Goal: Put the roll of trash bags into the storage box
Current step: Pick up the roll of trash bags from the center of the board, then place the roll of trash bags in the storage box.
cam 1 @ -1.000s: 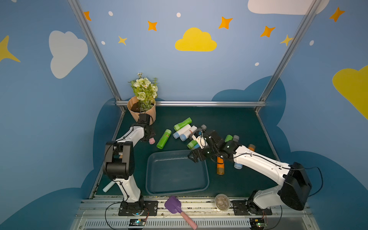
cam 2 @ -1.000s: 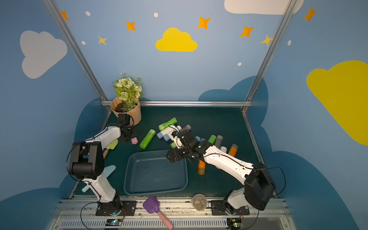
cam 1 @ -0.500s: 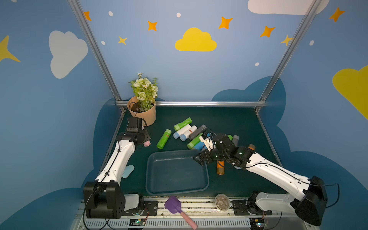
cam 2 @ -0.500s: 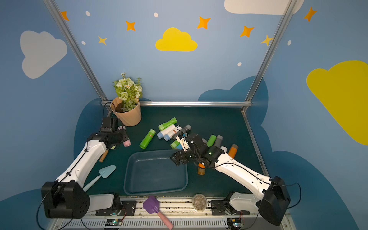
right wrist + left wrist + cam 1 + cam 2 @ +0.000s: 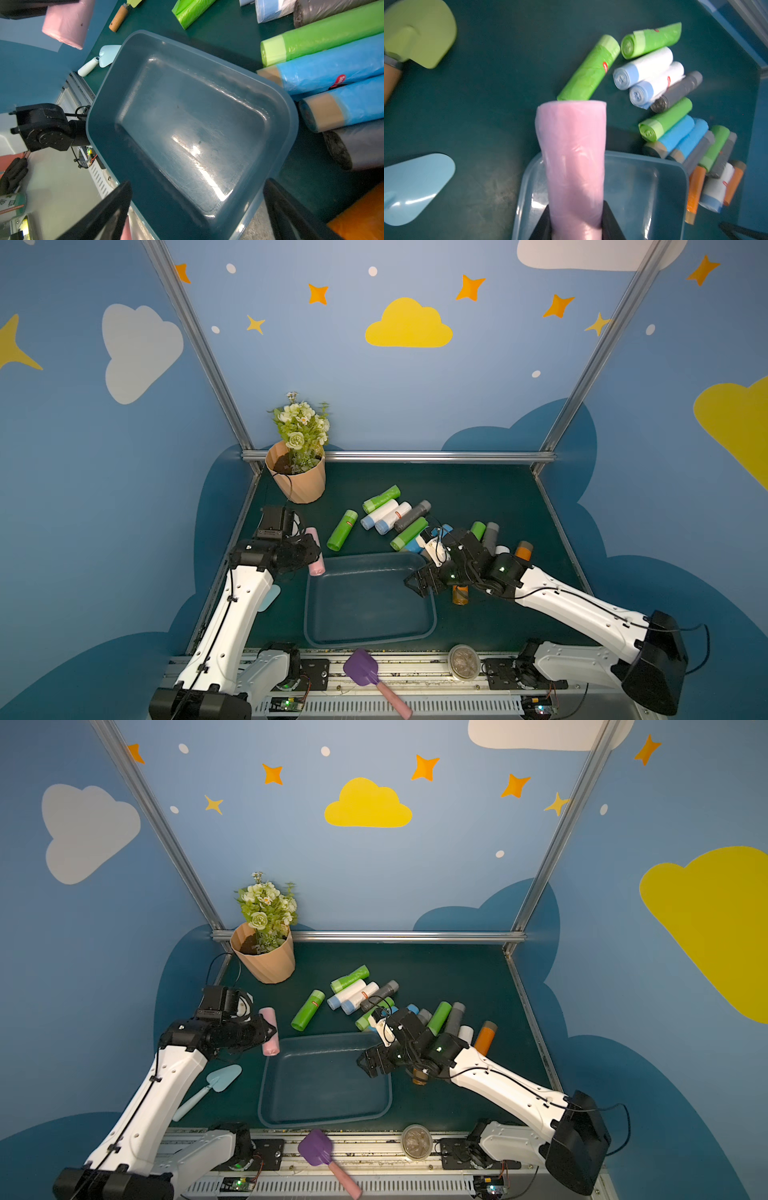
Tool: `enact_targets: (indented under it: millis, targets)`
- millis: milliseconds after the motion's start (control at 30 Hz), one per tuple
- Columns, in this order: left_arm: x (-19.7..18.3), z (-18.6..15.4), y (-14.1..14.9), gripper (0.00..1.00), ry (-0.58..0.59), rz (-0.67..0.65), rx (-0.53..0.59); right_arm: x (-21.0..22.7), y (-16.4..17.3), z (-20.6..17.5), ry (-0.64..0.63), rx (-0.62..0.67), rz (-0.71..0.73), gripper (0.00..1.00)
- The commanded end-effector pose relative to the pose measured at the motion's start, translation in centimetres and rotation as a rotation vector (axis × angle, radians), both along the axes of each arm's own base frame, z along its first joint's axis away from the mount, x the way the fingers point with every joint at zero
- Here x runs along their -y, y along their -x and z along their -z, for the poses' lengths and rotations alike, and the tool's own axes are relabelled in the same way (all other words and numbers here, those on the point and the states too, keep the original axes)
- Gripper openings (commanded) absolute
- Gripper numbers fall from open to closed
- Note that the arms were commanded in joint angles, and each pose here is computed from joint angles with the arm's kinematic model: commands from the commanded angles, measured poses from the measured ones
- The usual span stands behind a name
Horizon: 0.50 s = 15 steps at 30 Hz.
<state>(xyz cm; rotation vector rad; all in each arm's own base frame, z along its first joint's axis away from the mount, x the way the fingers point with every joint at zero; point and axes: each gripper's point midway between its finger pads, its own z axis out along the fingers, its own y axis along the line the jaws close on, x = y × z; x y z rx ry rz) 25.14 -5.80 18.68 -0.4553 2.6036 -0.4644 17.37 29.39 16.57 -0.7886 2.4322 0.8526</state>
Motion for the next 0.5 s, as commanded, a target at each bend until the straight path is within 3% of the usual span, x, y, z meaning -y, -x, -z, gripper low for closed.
enact_targets:
  millis: [0, 133, 333, 467]
  targets:
    - [1.1, 0.4, 2.1, 0.28, 0.03, 0.01, -0.081, -0.2, 0.9, 0.0, -0.011, -0.001, -0.018, 0.97]
    - [1.8, 1.4, 3.7, 0.28, 0.013, 0.008, -0.126, -0.6, 1.4, -0.5, -0.035, -0.003, -0.038, 0.97]
    - [1.7, 5.0, 6.6, 0.27, -0.115, -0.003, -0.249, -0.9, 1.9, -0.9, -0.058, -0.002, -0.055, 0.97]
    - [1.7, 6.3, 7.2, 0.28, -0.182, 0.001, -0.255, -1.0, 2.0, -1.0, -0.06, 0.001, -0.068, 0.97]
